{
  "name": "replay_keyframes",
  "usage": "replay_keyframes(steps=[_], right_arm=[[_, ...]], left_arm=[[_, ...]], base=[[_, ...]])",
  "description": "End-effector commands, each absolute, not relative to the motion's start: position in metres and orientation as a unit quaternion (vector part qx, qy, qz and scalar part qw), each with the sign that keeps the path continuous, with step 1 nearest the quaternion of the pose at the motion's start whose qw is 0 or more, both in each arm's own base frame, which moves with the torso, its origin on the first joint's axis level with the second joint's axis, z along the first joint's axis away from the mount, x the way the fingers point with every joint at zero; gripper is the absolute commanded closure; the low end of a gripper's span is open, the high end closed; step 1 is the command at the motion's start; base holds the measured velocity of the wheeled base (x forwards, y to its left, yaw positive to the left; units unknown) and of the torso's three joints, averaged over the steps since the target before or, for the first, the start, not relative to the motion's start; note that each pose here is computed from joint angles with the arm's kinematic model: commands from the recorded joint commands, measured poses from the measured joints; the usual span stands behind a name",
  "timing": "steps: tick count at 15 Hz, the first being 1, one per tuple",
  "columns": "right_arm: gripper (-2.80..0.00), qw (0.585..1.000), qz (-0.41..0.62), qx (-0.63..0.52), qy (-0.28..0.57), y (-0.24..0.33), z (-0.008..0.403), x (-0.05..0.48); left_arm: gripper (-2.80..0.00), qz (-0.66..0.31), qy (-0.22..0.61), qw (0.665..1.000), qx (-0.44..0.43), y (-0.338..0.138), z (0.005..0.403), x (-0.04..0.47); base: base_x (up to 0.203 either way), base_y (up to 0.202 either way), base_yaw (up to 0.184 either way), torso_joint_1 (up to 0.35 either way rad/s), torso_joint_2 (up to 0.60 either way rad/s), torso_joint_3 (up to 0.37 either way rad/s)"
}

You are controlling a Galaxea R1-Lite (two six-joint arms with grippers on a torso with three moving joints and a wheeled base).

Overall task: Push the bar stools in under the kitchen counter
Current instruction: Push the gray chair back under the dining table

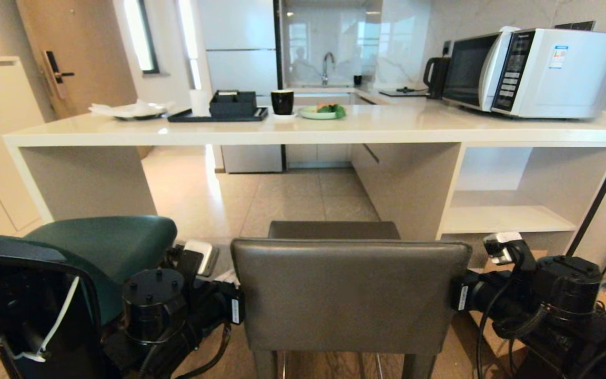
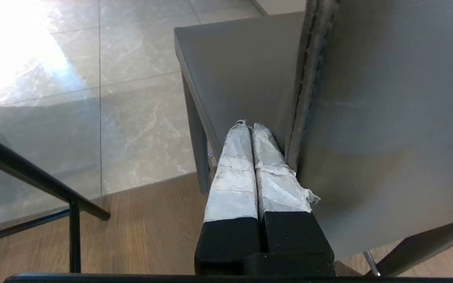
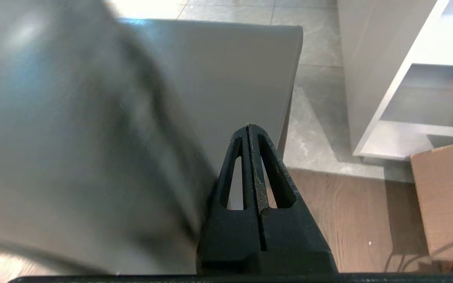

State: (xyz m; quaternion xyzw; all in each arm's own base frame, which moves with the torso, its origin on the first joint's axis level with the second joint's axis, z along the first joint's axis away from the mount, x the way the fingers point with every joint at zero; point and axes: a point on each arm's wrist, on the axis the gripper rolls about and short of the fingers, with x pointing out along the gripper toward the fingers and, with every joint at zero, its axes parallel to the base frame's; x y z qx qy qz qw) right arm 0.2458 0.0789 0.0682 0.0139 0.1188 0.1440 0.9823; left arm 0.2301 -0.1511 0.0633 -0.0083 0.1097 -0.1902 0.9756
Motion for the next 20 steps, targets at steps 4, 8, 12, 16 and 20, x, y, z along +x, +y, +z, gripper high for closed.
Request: replay_keyframes(steps=[4,8,12,16,20], right_arm=[[0.00,0.989,0.136,0.021,0.051,0.100,0.072,0.301],[0.00,0.990,0.137,0.023,0.032,0.109,0.076,0.327],[0.00,0.990,0.131,0.020,0.054,0.105,0.066,0.329],[0.00,0.992,0.109,0.021,0.065,0.088,0.059,0.333],[0.00,0.991,0.112,0.025,0.076,0.067,0.054,0.336]], left_arm=[[0.00,-0.200,0.102,0.974,-0.013,-0.169,0.055,0.245],[0.00,-0.198,0.099,0.975,-0.015,-0.177,0.048,0.257],[0.00,-0.198,0.089,0.976,-0.018,-0.181,0.049,0.263],[0.00,-0.184,0.072,0.980,-0.023,-0.186,0.060,0.281],[0.00,-0.180,0.070,0.981,-0.020,-0.197,0.087,0.299]], base=[[0.000,0.000,0.000,0.000,0.00,0.000],[0.000,0.000,0.000,0.000,0.00,0.000],[0.000,0.000,0.000,0.000,0.00,0.000],[0.000,0.000,0.000,0.000,0.00,0.000],[0.000,0.000,0.000,0.000,0.00,0.000]])
